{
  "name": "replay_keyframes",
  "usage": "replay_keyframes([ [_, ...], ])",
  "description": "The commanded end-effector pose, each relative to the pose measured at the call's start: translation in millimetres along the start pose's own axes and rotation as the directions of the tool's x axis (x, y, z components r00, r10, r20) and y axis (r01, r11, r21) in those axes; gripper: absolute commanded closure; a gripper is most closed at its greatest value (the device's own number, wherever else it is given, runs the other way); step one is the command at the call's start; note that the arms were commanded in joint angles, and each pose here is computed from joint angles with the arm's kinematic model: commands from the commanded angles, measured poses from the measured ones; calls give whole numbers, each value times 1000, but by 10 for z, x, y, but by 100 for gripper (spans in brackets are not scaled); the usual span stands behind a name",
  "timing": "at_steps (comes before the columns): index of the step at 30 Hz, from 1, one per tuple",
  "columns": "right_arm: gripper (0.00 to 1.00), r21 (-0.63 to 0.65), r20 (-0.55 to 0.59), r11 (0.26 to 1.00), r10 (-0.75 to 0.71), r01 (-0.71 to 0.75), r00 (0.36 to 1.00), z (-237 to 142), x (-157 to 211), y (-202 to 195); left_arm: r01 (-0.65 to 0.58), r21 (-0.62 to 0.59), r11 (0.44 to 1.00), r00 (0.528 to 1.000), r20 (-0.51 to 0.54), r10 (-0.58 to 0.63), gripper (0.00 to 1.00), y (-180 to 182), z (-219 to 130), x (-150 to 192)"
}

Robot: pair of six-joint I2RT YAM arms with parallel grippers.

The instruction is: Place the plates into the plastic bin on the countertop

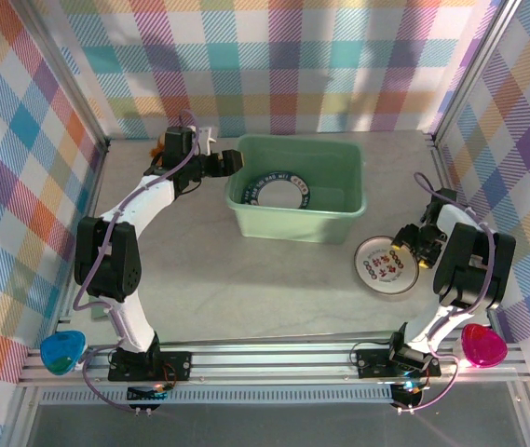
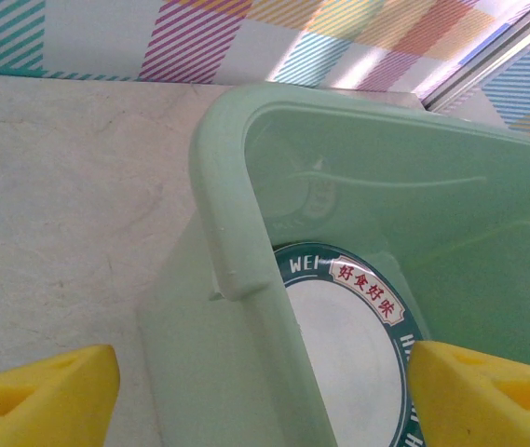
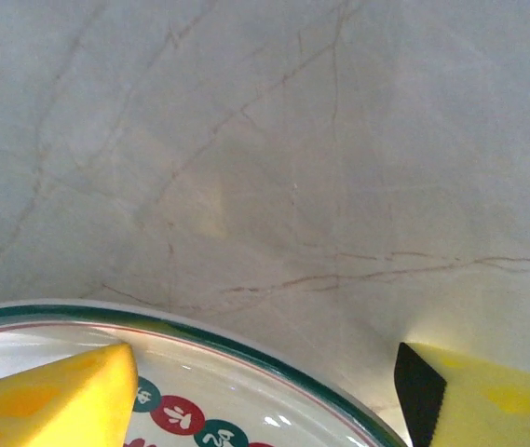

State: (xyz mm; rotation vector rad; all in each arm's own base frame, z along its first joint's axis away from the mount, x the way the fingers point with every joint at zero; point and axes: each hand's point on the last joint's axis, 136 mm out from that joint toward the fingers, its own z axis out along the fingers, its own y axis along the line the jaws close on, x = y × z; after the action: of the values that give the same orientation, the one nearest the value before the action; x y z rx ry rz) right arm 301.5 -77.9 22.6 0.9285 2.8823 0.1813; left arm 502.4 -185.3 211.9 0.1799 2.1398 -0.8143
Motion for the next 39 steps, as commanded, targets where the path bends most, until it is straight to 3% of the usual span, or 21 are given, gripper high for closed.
replay_keyframes([
  [1,28,-81,38,993,88,-85,995,-96,-102,174,-4,18,1000,1000,24,4,19,-31,-75,-68],
  [8,29,-77,68,983,170,-165,983,-156,-22,120,14,18,1000,999,36,-15,19,-38,-112,-52],
  [13,21,-150,15,983,113,-110,993,-175,197,227,26,23,999,999,40,-27,19,-44,-112,-35],
  [22,19,-37,-63,991,125,-128,990,-27,566,9,45,44,998,997,53,-47,19,-86,-85,-44],
  [30,28,-89,-41,991,94,-97,995,21,621,125,47,42,998,998,45,-48,19,-94,-81,-6],
  [39,49,-104,-16,990,99,-100,995,17,609,168,48,31,998,998,40,-49,19,-89,-97,16],
])
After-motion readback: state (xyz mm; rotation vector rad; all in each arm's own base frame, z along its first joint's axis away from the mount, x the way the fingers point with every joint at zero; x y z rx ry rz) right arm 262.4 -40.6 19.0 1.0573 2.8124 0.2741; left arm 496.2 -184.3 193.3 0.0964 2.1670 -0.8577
